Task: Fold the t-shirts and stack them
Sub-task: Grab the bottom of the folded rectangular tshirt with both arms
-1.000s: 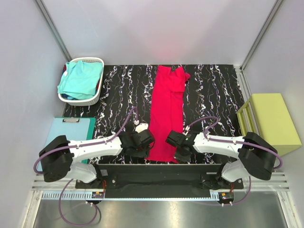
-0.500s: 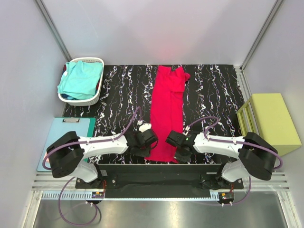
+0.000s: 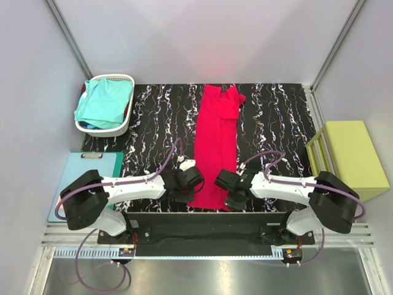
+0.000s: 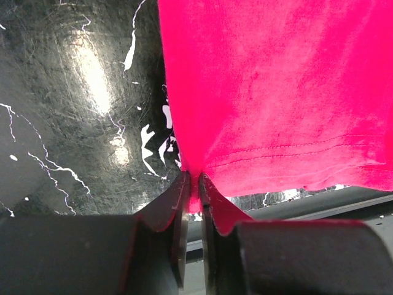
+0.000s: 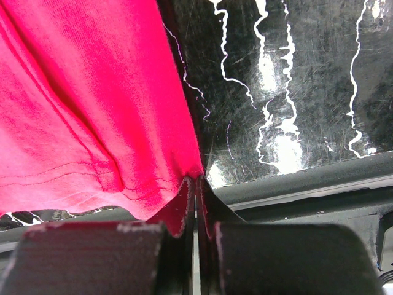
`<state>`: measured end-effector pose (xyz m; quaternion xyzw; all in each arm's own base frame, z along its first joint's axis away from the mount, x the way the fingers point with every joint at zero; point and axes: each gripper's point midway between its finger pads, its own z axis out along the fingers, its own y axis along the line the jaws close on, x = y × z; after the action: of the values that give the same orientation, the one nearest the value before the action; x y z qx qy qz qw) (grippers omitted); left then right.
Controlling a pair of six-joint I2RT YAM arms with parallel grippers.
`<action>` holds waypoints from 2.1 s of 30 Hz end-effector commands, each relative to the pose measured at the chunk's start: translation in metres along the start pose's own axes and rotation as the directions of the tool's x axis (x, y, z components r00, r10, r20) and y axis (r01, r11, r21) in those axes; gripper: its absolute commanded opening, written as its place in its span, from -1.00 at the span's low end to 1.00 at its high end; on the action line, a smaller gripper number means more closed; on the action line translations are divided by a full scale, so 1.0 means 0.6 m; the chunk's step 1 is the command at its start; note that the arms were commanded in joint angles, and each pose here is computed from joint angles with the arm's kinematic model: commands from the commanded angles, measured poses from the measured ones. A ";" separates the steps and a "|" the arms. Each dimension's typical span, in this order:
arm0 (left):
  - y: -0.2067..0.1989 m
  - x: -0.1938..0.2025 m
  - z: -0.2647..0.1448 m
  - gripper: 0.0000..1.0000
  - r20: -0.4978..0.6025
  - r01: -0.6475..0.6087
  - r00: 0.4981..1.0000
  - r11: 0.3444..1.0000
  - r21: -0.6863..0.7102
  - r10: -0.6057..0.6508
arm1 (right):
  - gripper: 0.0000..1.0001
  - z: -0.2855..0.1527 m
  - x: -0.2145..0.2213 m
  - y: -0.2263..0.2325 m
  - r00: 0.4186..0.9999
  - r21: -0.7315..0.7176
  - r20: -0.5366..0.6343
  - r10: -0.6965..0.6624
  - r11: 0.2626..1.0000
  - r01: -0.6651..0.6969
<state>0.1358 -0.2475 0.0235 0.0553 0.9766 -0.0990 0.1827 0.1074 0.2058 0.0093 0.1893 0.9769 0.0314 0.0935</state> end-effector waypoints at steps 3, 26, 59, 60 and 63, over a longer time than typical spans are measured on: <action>-0.002 0.005 -0.019 -0.27 -0.003 0.026 1.000 0.999 0.034 -0.026 | -1.00 0.026 -0.002 -0.085 0.998 0.182 0.045 -0.040 0.983 0.031; 0.009 0.022 -0.015 -0.54 -0.024 0.028 0.999 1.000 0.014 -0.027 | -1.00 0.030 -0.001 -0.083 0.998 0.189 0.039 -0.044 0.981 0.036; -0.004 0.009 -0.036 -1.00 0.014 0.034 0.999 0.997 0.064 -0.035 | -1.00 -0.002 -0.022 -0.086 0.994 0.187 0.097 -0.043 0.982 0.024; -0.006 0.001 -0.042 -1.00 0.032 0.033 0.999 0.997 0.067 -0.036 | -1.00 -0.009 -0.032 -0.080 0.992 0.177 0.123 -0.042 0.984 0.019; -0.011 -0.015 -0.059 -1.00 0.060 0.036 0.997 0.997 0.072 -0.040 | -1.00 -0.029 -0.046 -0.075 0.986 0.177 0.156 -0.052 0.984 0.024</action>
<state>0.1187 -0.2371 0.0309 0.0466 0.9777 -0.1132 0.1706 0.1081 0.1875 0.0129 0.1882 0.9756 -0.0022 0.1133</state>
